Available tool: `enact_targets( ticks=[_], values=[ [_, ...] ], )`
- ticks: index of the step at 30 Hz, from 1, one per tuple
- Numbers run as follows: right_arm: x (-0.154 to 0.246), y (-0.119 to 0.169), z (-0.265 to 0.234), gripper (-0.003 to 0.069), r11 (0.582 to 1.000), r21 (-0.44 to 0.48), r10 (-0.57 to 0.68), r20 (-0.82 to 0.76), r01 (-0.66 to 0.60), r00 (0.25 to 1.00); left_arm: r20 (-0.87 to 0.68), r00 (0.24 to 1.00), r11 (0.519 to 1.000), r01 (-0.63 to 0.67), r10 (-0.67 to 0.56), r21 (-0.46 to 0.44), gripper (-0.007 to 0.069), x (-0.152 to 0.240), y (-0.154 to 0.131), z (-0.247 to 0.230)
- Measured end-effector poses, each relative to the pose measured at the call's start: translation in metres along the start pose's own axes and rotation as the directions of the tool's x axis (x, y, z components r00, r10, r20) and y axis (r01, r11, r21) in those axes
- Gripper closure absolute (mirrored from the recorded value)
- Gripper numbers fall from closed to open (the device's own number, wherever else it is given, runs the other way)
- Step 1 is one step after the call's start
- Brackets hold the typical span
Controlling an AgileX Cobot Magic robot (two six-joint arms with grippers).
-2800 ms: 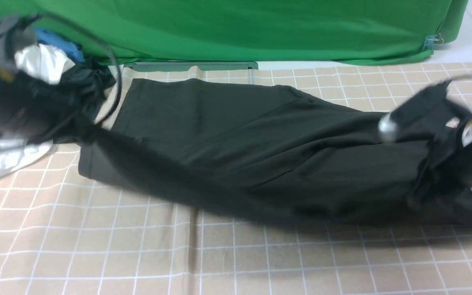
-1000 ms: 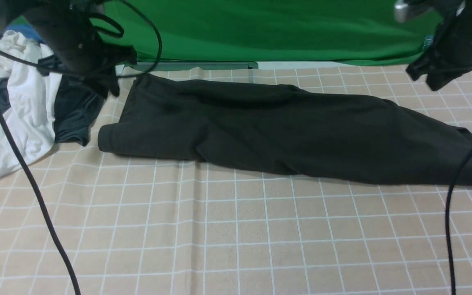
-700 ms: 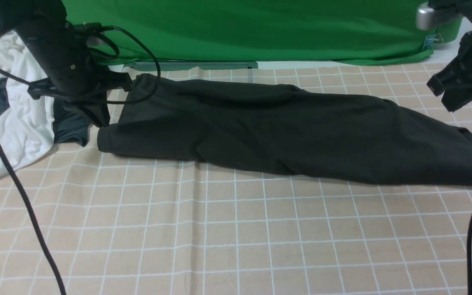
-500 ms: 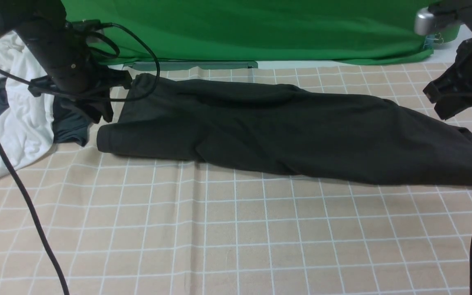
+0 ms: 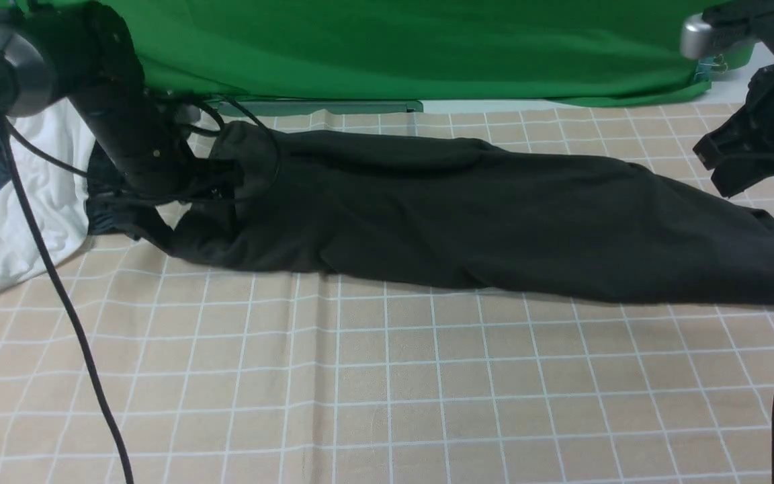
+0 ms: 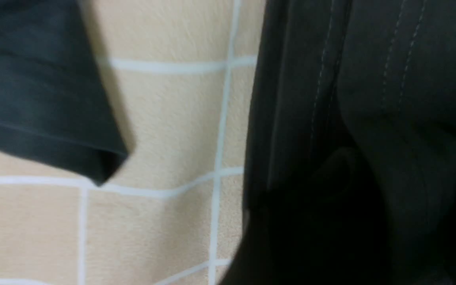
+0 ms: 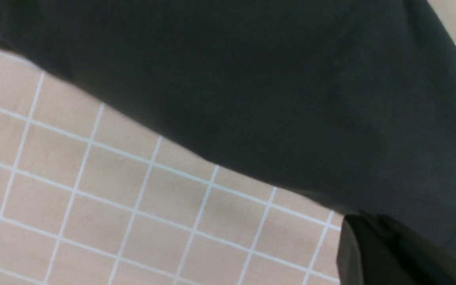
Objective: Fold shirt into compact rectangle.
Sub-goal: 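Pull the folded dark garment lengthwise by its ends to straighten it flat on the table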
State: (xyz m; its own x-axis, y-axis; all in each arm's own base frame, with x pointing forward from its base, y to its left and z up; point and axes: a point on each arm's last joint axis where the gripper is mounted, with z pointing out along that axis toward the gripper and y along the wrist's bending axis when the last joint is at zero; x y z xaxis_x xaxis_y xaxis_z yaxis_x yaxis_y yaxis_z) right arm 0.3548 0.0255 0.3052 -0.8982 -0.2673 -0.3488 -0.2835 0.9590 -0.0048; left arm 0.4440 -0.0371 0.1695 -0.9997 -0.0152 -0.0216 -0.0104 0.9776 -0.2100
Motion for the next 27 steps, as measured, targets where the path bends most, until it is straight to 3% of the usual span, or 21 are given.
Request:
enact_targets(
  ticks=[6, 11, 17, 20, 23, 27],
  values=[
    [0.018, -0.037, -0.004, 0.0621, 0.992, 0.019, 0.129, -0.08, -0.128, 0.988, -0.032, 0.999, 0.999, -0.027, 0.027, 0.018, 0.0505, 0.0, 0.001, 0.009],
    [0.035, -0.074, -0.007, 0.0566, 0.956, 0.059, 0.294, -0.096, -0.289, 0.951, -0.016, 0.998, 0.999, -0.054, 0.054, 0.0, 0.0512, 0.001, 0.001, 0.001],
    [0.058, -0.105, 0.022, 0.0264, 0.913, 0.093, 0.406, -0.126, -0.397, 0.905, 0.056, 0.995, 0.996, -0.078, 0.08, -0.041, 0.0512, 0.006, -0.003, -0.035],
    [0.059, -0.112, 0.048, 0.0159, 0.904, 0.089, 0.428, -0.148, -0.419, 0.892, 0.08, 0.993, 0.995, -0.084, 0.088, -0.046, 0.0512, 0.008, -0.005, -0.046],
    [0.056, -0.114, 0.074, 0.0089, 0.889, 0.039, 0.457, -0.155, -0.456, 0.876, 0.08, 0.993, 0.995, -0.084, 0.087, -0.046, 0.0512, 0.008, -0.005, -0.046],
    [0.052, -0.112, 0.104, 0.0077, 0.869, -0.034, 0.481, -0.172, -0.493, 0.86, 0.081, 0.993, 0.996, -0.081, 0.084, -0.04, 0.0512, 0.008, -0.006, -0.045]
  ],
)
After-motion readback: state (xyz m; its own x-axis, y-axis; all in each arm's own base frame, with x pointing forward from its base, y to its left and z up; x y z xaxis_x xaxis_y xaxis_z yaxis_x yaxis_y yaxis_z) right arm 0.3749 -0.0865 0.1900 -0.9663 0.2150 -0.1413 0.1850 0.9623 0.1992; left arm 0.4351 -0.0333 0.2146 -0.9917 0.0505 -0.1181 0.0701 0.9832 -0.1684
